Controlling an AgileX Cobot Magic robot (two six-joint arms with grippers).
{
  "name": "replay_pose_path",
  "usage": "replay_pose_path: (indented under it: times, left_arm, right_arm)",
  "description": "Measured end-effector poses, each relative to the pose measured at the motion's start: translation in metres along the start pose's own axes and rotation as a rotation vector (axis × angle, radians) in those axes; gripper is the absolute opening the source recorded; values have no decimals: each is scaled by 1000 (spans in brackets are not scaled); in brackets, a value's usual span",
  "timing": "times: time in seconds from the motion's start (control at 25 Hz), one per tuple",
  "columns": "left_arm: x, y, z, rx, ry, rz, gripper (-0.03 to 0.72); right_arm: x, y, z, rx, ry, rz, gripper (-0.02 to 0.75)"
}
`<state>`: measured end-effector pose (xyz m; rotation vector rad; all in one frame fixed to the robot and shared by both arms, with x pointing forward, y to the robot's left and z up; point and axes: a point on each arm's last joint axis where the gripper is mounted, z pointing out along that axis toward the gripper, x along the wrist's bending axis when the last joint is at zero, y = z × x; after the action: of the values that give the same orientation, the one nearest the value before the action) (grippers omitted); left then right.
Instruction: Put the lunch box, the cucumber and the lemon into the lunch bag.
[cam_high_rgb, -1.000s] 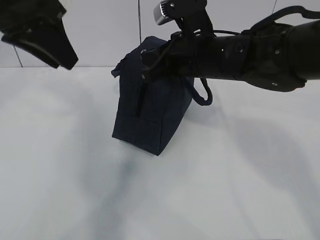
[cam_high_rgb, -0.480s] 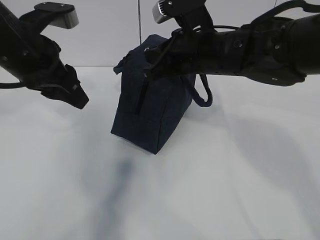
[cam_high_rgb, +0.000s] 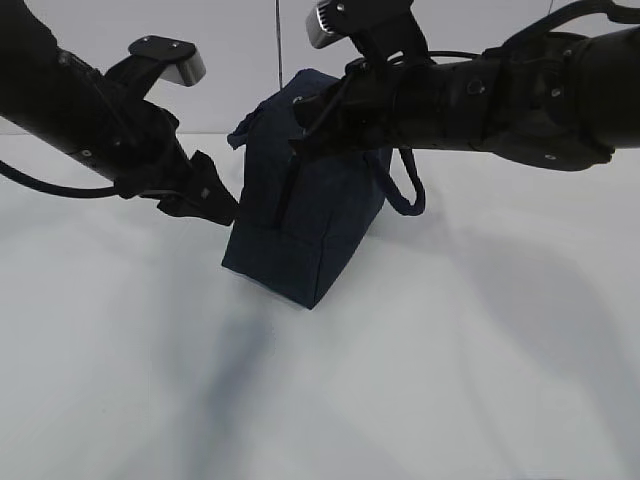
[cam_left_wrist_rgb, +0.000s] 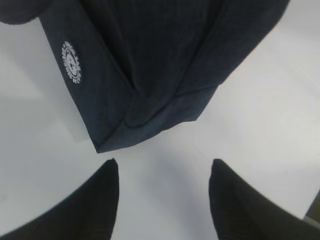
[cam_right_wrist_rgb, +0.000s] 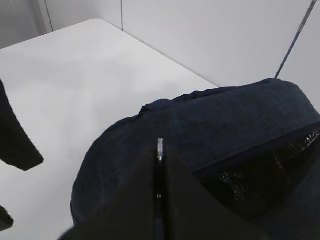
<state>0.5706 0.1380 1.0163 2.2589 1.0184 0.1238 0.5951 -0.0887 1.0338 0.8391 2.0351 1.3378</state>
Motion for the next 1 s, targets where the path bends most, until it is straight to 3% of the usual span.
replay_pose_path:
  times: [0.56, 0.64, 0.76, 0.8, 0.88, 1.0]
  left_arm:
    - [12, 3, 45, -140, -42, 57, 403]
    - [13, 1, 51, -142, -48, 39, 323]
    - [15, 1, 54, -148, -45, 31, 99]
    - [15, 1, 54, -148, -45, 33, 55]
    - [15, 1, 54, -148, -45, 35, 11]
    - [14, 1, 54, -146, -53, 36, 2]
  right_arm:
    - [-1, 0, 0, 7, -8, 0, 0]
    - [-1, 0, 0, 7, -8, 0, 0]
    - [-1, 0, 0, 7, -8, 0, 0]
    - [-1, 0, 0, 7, -8, 0, 0]
    - [-1, 1, 0, 5, -9, -1, 0]
    - [-3, 5, 0, 1, -20, -3, 0]
